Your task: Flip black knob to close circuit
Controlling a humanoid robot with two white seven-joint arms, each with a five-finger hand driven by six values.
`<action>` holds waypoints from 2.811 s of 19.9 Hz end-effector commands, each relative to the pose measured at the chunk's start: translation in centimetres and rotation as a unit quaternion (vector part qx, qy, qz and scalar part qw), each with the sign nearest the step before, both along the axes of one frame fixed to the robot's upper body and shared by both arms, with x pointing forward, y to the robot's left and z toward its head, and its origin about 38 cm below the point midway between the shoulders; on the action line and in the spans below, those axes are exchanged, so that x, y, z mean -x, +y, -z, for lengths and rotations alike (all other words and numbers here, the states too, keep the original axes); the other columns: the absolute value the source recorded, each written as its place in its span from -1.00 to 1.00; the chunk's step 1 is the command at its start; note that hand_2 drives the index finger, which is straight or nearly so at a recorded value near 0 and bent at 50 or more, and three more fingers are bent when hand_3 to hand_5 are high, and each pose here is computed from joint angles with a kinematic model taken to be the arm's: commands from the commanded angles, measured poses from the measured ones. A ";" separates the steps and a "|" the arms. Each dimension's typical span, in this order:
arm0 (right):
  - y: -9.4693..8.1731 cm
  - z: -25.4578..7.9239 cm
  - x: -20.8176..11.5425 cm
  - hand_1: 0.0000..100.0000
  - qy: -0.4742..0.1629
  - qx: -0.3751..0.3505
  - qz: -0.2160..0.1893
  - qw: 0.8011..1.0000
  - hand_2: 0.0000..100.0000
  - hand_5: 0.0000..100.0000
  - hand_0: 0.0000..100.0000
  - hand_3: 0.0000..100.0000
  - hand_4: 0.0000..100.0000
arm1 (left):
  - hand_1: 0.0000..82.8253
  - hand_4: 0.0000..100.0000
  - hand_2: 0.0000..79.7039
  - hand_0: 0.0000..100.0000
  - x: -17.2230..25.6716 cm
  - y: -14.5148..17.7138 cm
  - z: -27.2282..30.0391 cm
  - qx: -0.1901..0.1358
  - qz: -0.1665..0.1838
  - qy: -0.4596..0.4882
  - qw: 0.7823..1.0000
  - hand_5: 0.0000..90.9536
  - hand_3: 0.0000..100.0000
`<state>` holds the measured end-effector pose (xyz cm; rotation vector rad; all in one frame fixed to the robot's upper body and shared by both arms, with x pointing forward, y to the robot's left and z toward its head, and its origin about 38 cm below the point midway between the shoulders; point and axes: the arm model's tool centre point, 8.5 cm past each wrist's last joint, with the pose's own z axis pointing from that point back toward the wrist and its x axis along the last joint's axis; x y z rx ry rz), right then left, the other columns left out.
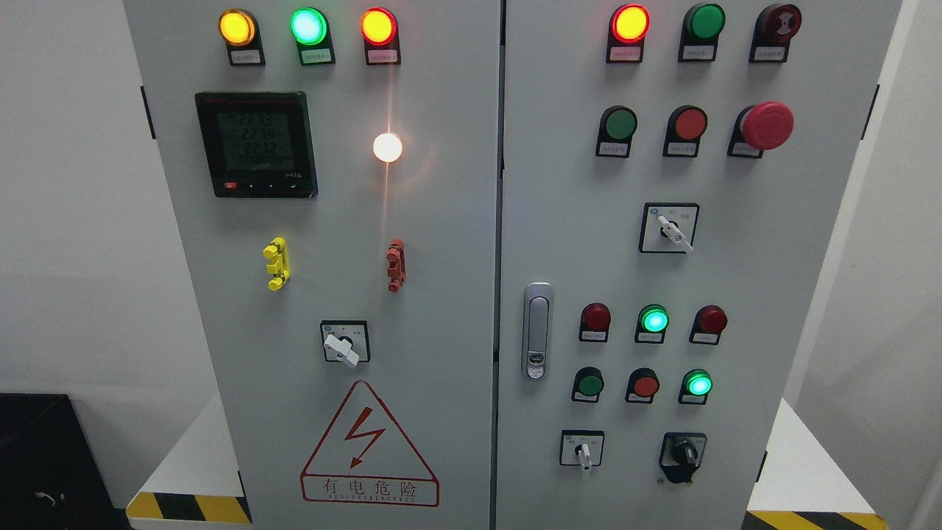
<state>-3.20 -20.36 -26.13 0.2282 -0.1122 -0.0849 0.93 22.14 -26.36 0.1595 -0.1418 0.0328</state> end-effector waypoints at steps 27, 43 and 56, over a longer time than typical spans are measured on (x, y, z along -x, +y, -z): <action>-0.5 -1.7 -13.9 -0.95 -0.152 0.077 -0.201 0.965 -0.90 -1.00 -1.00 -0.92 -1.00 | 0.34 -1.00 -1.00 -0.76 0.0 0.0 0.0 0.000 0.000 -0.001 1.000 -1.00 -1.00; -5.3 -10.4 -28.1 -0.97 -0.321 0.315 -0.352 0.821 -0.23 -0.60 -1.00 -0.04 -0.16 | 0.34 -1.00 -1.00 -0.76 0.0 0.0 0.0 0.000 0.000 0.000 1.000 -1.00 -1.00; -5.4 -22.4 -34.6 -1.00 -0.450 0.452 -0.314 0.704 0.19 0.16 -1.00 0.58 0.36 | 0.34 -1.00 -1.00 -0.76 0.0 0.0 0.0 0.000 0.000 -0.001 1.000 -1.00 -1.00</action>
